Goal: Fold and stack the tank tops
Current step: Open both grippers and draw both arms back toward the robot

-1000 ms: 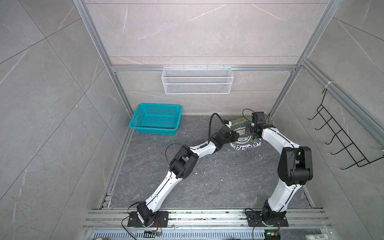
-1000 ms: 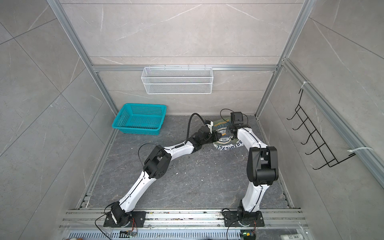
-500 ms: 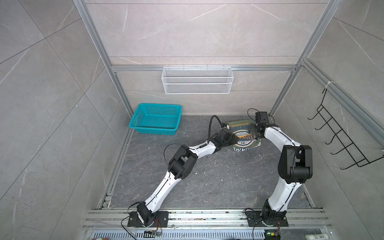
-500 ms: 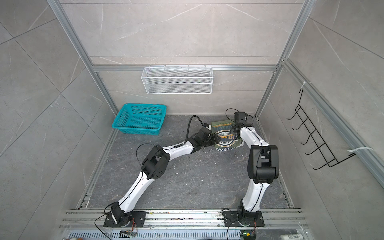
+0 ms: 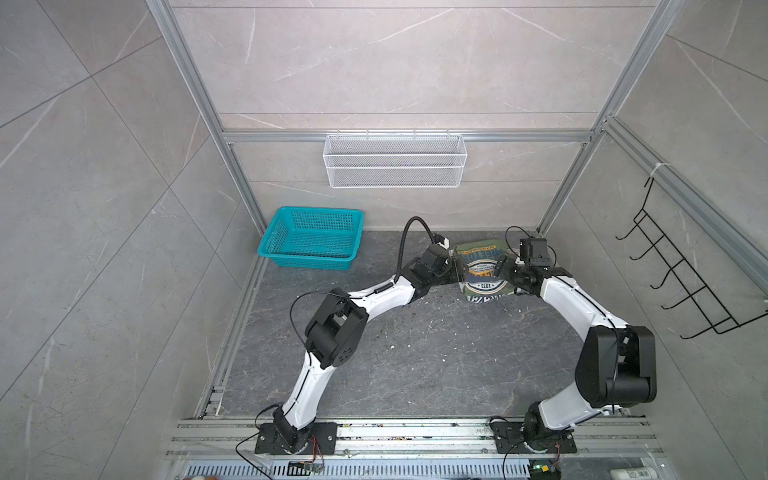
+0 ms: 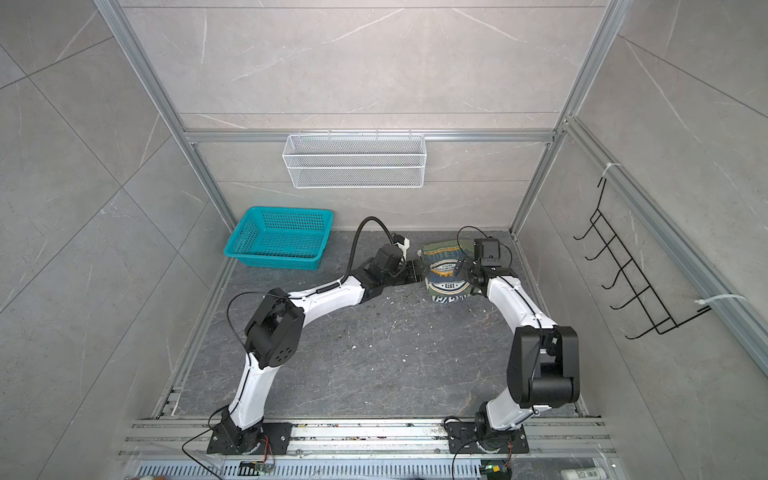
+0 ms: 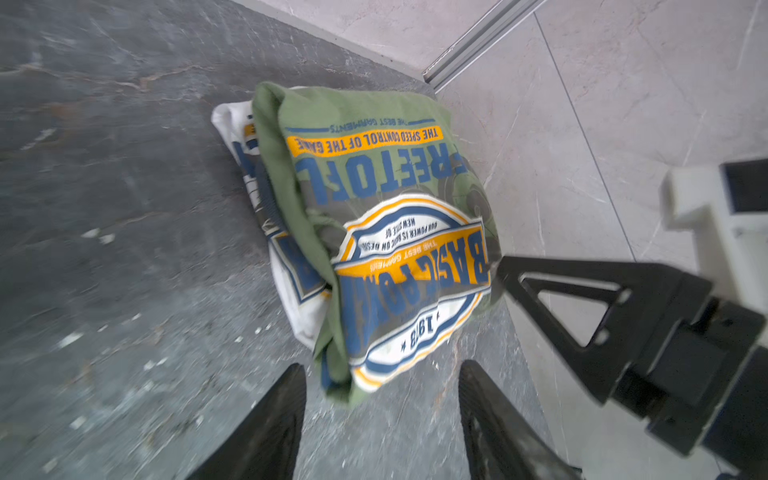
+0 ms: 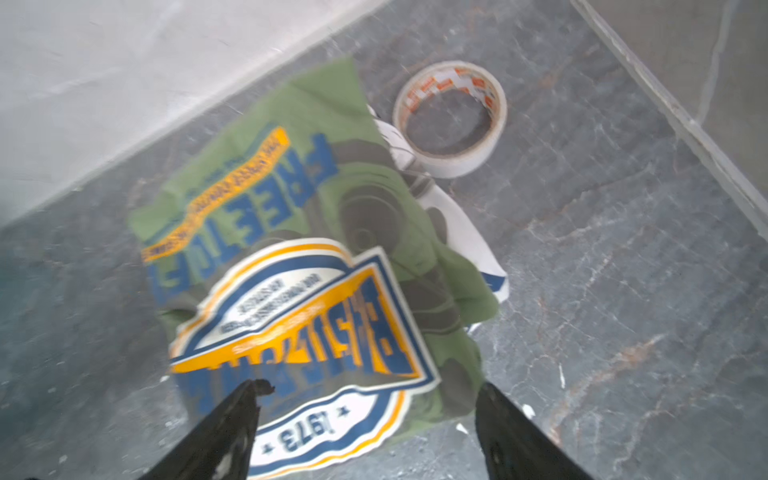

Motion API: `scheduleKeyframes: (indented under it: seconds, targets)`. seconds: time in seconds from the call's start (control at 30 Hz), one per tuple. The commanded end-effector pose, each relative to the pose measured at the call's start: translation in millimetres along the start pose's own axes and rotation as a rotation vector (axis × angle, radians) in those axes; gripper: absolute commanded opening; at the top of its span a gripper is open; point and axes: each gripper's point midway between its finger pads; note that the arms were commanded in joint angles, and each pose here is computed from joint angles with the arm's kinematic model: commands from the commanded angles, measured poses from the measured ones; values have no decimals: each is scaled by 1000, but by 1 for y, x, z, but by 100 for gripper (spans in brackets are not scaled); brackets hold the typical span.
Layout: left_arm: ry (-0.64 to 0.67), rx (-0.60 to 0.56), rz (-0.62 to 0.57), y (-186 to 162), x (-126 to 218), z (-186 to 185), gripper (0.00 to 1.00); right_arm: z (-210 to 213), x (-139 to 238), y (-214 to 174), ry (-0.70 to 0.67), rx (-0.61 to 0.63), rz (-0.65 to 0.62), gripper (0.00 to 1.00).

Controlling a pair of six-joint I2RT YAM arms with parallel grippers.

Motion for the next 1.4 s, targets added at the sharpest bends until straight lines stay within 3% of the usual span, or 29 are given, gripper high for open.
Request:
scheduleKeyframes:
  seconds: [0.0,0.3,0.5,0.53,0.87,1.07,1.1,1.13,1.37]
  targets:
    - [13,-64,-66,17,30,0,62,24,6,-8,54,54,3,83]
    - [105,-72,-82,3,86,47,62,2,-53,-27,-80,15,131,83]
    - [177,-72,-123,-1,137,85,63,-6,-76,-18,-116,42,173,92]
    - [193,-76,-126,-2,144,90,64,-2,-73,-16,-97,49,170,99]
    - [360,-87,-212,2,233,142,69,19,7,-12,39,70,58,99]
    - [612,-140,-278,1,306,183,77,24,63,-25,146,88,-51,99]
    - [679,-153,-298,1,321,191,86,23,68,-28,165,96,-78,99]
    - [736,-173,-323,3,334,196,99,19,71,-31,165,96,-105,99]
    - [1089,-361,-485,4,401,230,100,-37,65,-36,-47,70,-274,99]
Point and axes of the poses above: each gripper's point midway between its finger pads, its own x axis back along the fingers, its own z axis along the line the jaws close on, y = z × x, and after that the axes turned 5 degrees about -x, right-handed
